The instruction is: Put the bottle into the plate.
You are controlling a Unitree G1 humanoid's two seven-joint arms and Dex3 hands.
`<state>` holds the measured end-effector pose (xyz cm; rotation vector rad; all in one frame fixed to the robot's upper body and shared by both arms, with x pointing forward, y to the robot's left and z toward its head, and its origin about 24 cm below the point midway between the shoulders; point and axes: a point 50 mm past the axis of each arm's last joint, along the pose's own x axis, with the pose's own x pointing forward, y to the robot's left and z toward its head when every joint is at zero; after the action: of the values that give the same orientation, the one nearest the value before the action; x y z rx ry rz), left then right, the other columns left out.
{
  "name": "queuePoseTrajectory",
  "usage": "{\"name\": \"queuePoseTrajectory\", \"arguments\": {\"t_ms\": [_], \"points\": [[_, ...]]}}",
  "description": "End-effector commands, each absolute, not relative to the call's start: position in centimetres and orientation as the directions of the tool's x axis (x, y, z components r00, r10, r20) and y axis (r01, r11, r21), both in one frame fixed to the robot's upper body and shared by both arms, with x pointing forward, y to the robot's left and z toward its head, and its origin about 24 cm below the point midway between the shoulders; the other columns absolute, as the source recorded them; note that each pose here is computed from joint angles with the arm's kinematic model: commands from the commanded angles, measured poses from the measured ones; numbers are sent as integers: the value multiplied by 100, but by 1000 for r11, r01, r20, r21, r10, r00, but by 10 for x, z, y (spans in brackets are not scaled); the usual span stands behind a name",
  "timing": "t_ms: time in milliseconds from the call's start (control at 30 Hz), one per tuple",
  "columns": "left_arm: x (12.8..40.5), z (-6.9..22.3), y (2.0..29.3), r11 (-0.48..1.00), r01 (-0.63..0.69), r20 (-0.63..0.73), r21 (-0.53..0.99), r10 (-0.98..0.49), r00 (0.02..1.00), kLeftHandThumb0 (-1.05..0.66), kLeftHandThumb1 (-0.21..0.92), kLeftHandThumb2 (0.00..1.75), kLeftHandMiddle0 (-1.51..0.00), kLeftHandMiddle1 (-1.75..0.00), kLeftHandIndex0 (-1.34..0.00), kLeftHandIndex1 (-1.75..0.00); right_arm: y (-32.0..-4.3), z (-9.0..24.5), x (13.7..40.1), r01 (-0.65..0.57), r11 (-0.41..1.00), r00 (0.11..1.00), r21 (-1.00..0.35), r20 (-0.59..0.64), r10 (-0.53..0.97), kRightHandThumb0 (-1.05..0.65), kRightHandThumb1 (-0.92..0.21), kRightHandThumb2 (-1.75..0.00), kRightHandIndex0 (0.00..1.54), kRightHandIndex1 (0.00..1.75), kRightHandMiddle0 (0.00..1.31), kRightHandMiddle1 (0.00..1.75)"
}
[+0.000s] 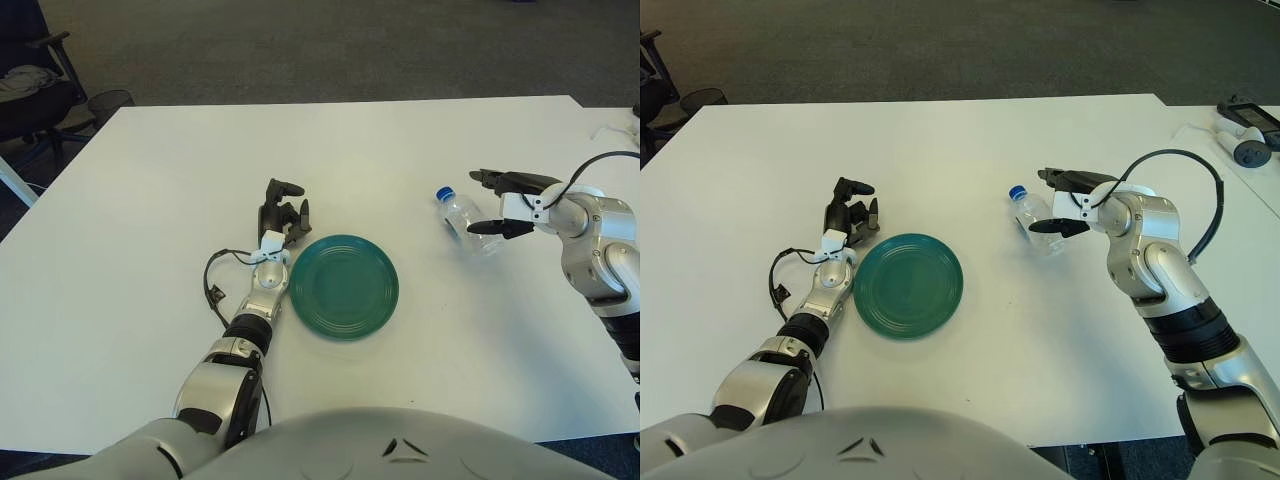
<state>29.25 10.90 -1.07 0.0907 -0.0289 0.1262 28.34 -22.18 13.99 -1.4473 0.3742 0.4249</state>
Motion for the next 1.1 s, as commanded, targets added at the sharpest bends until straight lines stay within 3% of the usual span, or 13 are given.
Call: {"name": "queuePoseTrajectory", "arguments": {"t_ms": [0,1067], "points": [[274,-37,111,987,-121,-90,102,130,987,-40,62,92,-99,-175,-39,-175,-220,135,280,-513,75,859,-855,-510,52,-105,-92,-49,0,0,0,0],[274,-39,113,985,-130,-96,115,141,985,-39,64,90,-100,-175,-37,-175,-201,103,287,-519,97,853,-849,-522,-8,-105,-92,-45,0,0,0,0]]}}
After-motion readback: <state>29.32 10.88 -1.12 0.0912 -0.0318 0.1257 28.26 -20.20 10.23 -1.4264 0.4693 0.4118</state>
